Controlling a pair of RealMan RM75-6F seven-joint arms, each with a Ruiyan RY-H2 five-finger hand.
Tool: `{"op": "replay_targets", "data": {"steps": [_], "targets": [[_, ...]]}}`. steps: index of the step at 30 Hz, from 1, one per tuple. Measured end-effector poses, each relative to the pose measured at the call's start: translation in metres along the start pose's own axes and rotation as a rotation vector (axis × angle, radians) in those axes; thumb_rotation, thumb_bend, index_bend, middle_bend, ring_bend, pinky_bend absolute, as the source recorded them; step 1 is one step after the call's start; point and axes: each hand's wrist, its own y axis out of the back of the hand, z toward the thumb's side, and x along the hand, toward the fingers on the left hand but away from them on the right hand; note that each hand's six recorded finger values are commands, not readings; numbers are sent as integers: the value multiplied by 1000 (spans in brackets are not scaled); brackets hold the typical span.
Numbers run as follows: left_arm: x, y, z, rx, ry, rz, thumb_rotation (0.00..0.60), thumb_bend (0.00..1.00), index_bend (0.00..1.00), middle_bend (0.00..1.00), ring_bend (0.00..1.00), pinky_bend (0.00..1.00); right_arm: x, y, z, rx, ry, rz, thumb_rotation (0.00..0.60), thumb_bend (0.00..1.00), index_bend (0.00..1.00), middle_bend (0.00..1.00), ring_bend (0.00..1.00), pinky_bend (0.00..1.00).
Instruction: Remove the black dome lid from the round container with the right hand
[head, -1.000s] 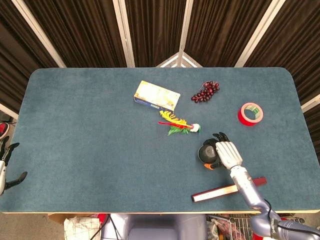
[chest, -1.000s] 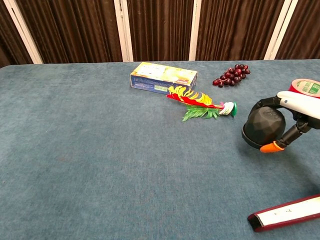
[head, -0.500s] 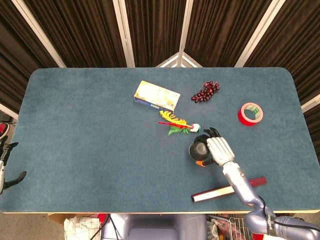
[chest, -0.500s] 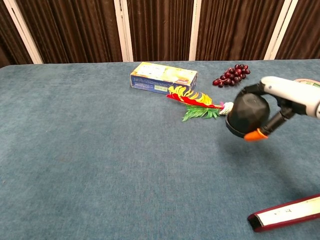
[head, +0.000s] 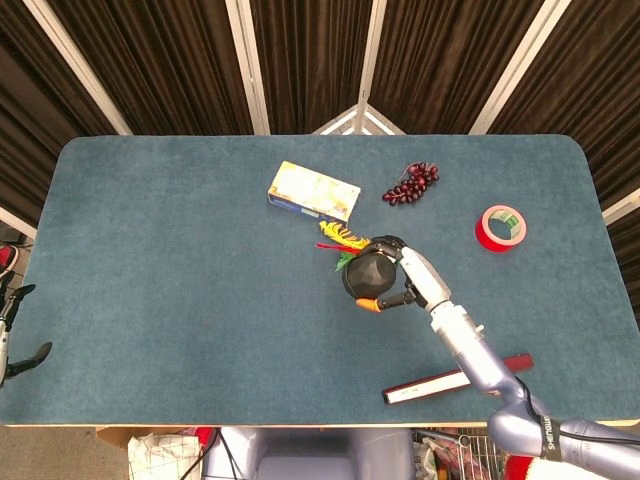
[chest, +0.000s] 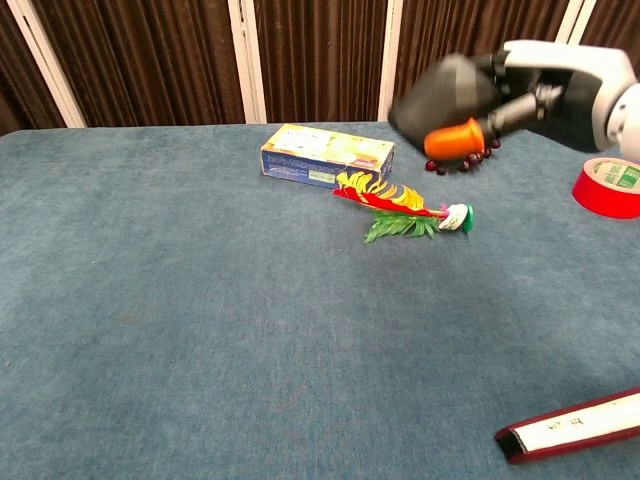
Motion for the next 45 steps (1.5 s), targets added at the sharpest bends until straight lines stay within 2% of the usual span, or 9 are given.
{"op": "replay_targets", "data": {"steps": [5,10,14,21,24,28,32,42,45], "targets": [[0,-1,1,3,-2,-1,600,307,185,0,0,88,1,3,7,-135,29,35,600,139,412,449,153,0],[0,-2,1,8,-1,-3,600,307,185,0,0,88,1,11,3,-48,48,11,600,139,412,450,155,0],[0,-2,2,10,-1,-3,600,307,186,0,0,88,2,17,-2,198,62,-32,600,140,412,449,155,0],[0,-2,2,9,-1,-2,600,307,185,0,0,88,5,33,-14,832,36,-151,600,139,412,450,155,0],[0,-2,2,9,0,-1,600,307,186,0,0,88,8,42,-21,1034,2,-206,600,140,412,450,155,0],[0,-3,2,11,-1,-4,600,307,186,0,0,88,11,48,-26,1134,-36,-240,600,139,412,450,155,0],[0,-3,2,13,-1,-3,600,307,186,0,0,88,12,44,-29,1024,-58,-207,600,139,412,450,155,0],[0,-3,2,11,-1,-3,600,307,186,0,0,88,16,20,-23,269,-72,-31,600,139,412,453,157,0],[-1,-2,2,10,-2,-3,600,307,186,0,0,88,17,15,-21,98,-84,15,600,138,412,454,157,0]]}}
